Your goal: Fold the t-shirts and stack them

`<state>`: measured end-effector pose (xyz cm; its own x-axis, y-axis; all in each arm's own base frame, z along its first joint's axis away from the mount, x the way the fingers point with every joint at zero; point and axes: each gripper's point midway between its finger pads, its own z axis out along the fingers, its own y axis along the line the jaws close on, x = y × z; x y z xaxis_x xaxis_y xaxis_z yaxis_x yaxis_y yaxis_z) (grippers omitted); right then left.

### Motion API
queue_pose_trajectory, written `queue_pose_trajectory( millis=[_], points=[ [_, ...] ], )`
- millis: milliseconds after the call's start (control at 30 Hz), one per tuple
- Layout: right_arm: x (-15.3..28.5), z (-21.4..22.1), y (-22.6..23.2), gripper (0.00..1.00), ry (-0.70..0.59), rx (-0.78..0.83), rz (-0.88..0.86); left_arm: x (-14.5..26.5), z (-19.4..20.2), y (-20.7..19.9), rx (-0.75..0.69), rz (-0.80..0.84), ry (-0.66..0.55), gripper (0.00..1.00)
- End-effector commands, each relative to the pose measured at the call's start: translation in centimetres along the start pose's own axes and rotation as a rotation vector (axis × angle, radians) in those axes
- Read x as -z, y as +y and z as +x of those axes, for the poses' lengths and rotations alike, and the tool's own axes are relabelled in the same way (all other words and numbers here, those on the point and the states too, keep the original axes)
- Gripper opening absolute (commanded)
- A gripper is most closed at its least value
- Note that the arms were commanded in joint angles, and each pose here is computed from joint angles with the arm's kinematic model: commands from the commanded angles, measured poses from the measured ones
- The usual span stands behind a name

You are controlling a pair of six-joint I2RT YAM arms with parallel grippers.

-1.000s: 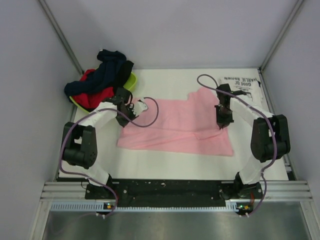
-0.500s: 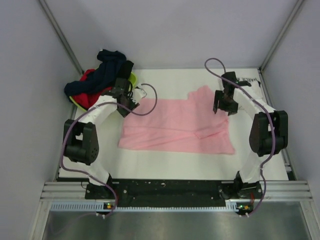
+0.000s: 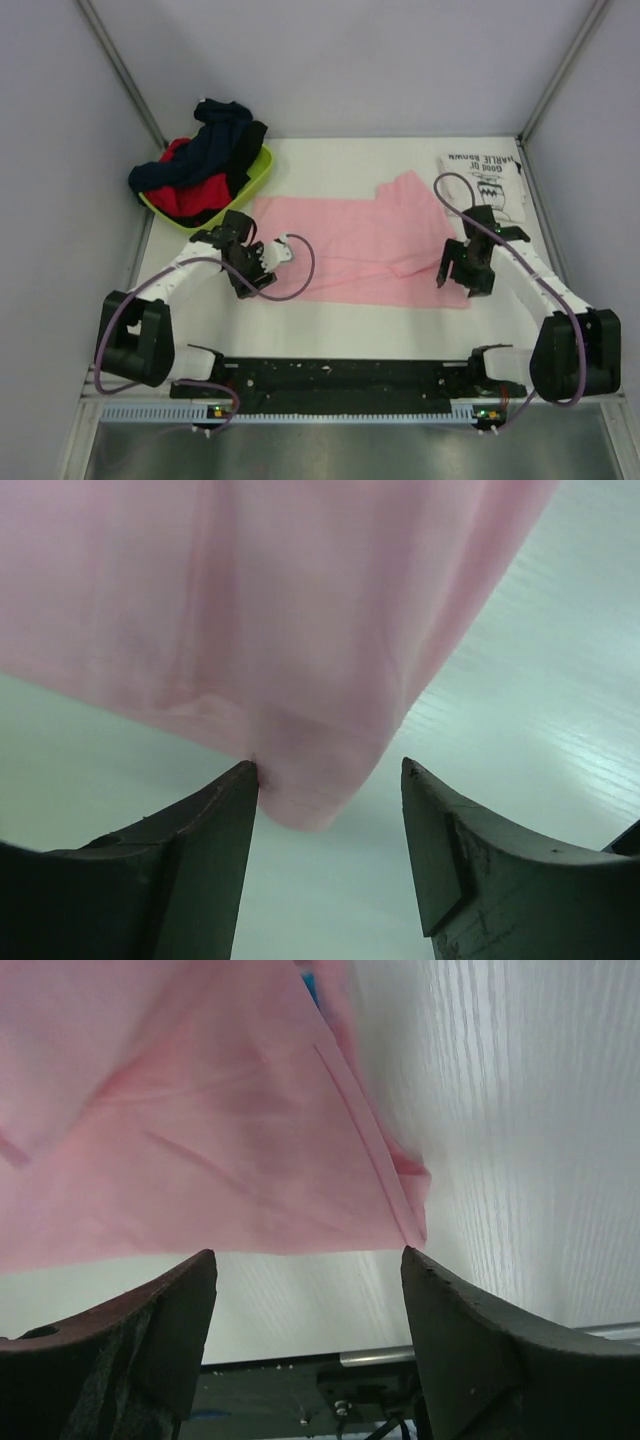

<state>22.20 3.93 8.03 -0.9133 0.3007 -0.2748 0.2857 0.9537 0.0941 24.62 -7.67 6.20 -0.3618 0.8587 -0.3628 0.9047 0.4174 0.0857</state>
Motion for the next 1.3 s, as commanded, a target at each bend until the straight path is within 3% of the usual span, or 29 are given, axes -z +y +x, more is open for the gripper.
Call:
queue_pose_trajectory(
  millis=[0, 133, 233, 333, 400, 500, 533, 567, 733, 833, 1133, 1167, 1200, 1233, 1267],
  points=[
    [-1.6, 2.1, -0.9, 0.76, 0.004, -0.104, 0.025, -2.1, 0.4, 0.5, -0.118, -0.038, -0.012, 0.65],
    [-4.3, 2.5, -2.3, 0.78, -0.008, -0.146, 0.092, -3.7, 1.7, 0.9, -0.163, -0.075, 0.018, 0.67],
    [-6.1, 3.1, -2.4, 0.68, 0.034, -0.153, 0.099, -4.6, 2.5, 1.0, -0.167, -0.114, 0.036, 0.64],
    [-7.3, 3.3, -2.3, 0.51, 0.056, -0.175, 0.08, -4.6, 2.8, 1.2, -0.145, -0.141, 0.037, 0.42],
    [-7.4, 3.2, -1.8, 0.46, 0.06, -0.181, 0.052, -4.3, 2.7, 0.9, -0.145, -0.139, 0.022, 0.34],
    [-7.0, 3.1, -1.5, 0.17, 0.042, -0.186, 0.025, -4.0, 2.6, 0.3, -0.165, -0.148, -0.011, 0.01],
    [-6.8, 3.1, -1.4, 0.06, 0.034, -0.19, 0.014, -4.0, 2.8, 0.1, -0.167, -0.151, -0.012, 0.0],
    [-6.4, 3.0, -1.3, 0.0, 0.026, -0.197, 0.003, -3.8, 2.9, 0.0, -0.168, -0.152, -0.011, 0.0],
    [-2.6, 4.2, 0.7, 0.0, 0.05, -0.239, -0.126, -0.8, 4.4, -2.7, -0.153, -0.045, 0.071, 0.0],
    [0.3, 5.7, 2.6, 0.0, 0.16, -0.254, -0.222, 1.3, 6.1, -5.4, -0.17, 0.051, 0.124, 0.0],
    [3.5, 12.8, 1.5, 0.0, 0.366, -0.292, -0.196, 4.5, 9.4, -7.9, -0.193, 0.122, 0.274, 0.0],
    [3.7, 13.4, 1.3, 0.0, 0.389, -0.279, -0.182, 4.9, 9.6, -8.2, -0.199, 0.14, 0.285, 0.04],
    [4.1, 13.9, 0.9, 0.0, 0.411, -0.26, -0.167, 5.1, 9.7, -8.4, -0.207, 0.155, 0.294, 0.17],
    [4.3, 14.2, 0.5, 0.01, 0.422, -0.244, -0.148, 5.4, 9.9, -8.6, -0.212, 0.167, 0.307, 0.39],
    [4.6, 14.2, 0.1, 0.17, 0.421, -0.223, -0.129, 5.5, 10.0, -8.4, -0.218, 0.163, 0.322, 0.59]
  ],
)
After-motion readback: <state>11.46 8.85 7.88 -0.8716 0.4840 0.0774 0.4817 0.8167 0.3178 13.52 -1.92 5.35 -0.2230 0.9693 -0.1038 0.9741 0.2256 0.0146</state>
